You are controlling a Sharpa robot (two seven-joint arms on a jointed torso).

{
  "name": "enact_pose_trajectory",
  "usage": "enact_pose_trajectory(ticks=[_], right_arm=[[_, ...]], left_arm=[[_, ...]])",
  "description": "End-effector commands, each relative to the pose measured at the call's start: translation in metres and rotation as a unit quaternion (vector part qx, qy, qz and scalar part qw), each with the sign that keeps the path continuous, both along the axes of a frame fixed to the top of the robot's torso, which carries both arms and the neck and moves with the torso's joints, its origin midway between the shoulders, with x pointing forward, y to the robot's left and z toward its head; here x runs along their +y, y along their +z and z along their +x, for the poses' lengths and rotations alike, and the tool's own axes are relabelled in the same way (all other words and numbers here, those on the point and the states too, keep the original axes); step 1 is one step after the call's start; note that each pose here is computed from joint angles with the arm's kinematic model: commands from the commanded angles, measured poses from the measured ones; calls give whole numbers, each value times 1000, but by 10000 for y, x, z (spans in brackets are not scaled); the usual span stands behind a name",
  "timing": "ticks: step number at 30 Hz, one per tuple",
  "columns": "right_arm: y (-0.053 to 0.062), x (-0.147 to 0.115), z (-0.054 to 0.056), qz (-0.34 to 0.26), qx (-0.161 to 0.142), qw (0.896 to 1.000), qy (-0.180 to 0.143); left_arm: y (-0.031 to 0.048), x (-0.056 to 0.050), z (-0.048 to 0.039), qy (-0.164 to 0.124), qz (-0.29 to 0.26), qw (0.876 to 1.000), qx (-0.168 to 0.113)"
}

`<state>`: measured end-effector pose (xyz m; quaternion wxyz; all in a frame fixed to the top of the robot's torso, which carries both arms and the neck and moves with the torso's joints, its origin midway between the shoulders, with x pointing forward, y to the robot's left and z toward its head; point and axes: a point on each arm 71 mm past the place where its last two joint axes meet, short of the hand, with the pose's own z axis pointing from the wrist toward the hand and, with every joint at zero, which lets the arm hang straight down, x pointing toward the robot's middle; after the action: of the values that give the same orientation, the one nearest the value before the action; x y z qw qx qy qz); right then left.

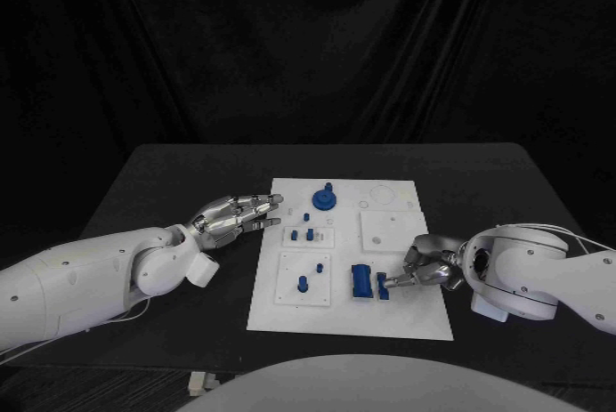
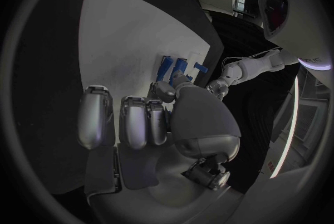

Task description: Assemble the parts on the task board

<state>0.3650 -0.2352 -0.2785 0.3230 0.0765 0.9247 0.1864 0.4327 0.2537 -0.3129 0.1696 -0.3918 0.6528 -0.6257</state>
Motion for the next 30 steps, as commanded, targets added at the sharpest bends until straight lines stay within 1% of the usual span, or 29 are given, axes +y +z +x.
enact_pose_trajectory(ticks=[1,17,30], right_arm=[[-41,-21,-27,-33,17,999,12],[-87,61,-37,-35,27,999,25],[-159,75,-56,-38,34,998,24]], left_arm=[[4,-14,-8,-4,-9,1000,0],[1,-9,-8,-4,-9,1000,1],[-2,-15,-10,-6,-9,1000,2]])
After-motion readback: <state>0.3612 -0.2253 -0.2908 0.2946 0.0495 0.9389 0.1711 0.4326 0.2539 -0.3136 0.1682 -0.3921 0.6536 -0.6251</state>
